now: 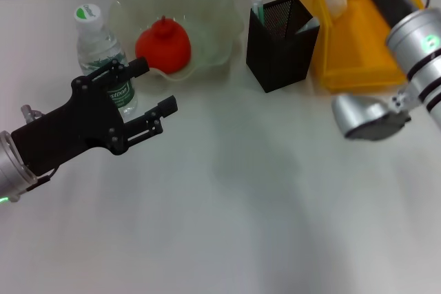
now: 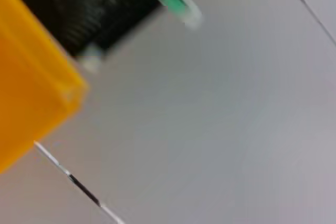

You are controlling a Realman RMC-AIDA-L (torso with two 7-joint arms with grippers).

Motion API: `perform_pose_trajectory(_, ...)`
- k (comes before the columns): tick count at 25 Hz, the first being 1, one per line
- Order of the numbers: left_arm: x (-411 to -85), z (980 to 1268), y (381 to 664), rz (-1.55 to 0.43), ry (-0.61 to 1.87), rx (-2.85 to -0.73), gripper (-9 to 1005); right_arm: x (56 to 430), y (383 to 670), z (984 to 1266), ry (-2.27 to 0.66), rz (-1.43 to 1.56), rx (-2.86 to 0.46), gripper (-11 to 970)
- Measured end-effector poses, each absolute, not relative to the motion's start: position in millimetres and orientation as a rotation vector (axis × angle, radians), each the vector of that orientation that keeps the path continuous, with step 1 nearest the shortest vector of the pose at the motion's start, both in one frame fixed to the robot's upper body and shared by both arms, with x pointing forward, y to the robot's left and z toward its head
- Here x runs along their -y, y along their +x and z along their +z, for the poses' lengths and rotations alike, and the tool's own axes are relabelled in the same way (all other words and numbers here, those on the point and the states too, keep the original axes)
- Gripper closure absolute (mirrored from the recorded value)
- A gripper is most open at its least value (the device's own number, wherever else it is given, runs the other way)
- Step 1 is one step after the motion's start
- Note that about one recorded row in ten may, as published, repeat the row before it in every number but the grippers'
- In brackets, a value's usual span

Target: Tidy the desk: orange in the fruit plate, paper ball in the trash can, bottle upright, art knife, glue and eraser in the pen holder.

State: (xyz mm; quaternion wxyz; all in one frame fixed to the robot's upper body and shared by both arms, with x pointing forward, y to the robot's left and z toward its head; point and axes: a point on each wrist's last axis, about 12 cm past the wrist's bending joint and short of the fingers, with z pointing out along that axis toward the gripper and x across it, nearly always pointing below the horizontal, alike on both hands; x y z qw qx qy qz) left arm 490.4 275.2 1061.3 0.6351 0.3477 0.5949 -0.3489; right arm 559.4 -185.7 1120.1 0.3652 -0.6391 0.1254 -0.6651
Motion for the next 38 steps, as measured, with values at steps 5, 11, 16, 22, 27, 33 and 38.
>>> perform_pose_trajectory(5,-275,1062,492,-0.817,0.779,-1.374,237,193,565,1153,-1.303,-1.622,-0.572,501)
perform_pose_trajectory(11,-277,1072,499,-0.854,0.758,-1.373,237,197,578,1190,-0.829,-1.288,-0.898,499)
perform_pose_trajectory(16,-277,1083,504,-0.91,0.771,-1.378,237,194,582,1201,-0.469,-0.803,-1.082,496)
perform_pose_trajectory(22,-280,1086,503,-0.952,0.803,-1.394,237,184,582,1192,-0.18,-0.217,-1.193,494)
perform_pose_trajectory(27,-285,1083,499,-0.957,0.838,-1.423,237,176,579,1186,-0.06,0.195,-1.259,491)
perform_pose_trajectory(33,-286,1080,494,-0.977,0.859,-1.431,237,168,573,1174,-0.011,0.496,-1.428,387)
perform_pose_trajectory(38,-286,1077,491,-0.985,0.884,-1.454,237,151,562,1157,-0.127,0.569,-1.644,238)
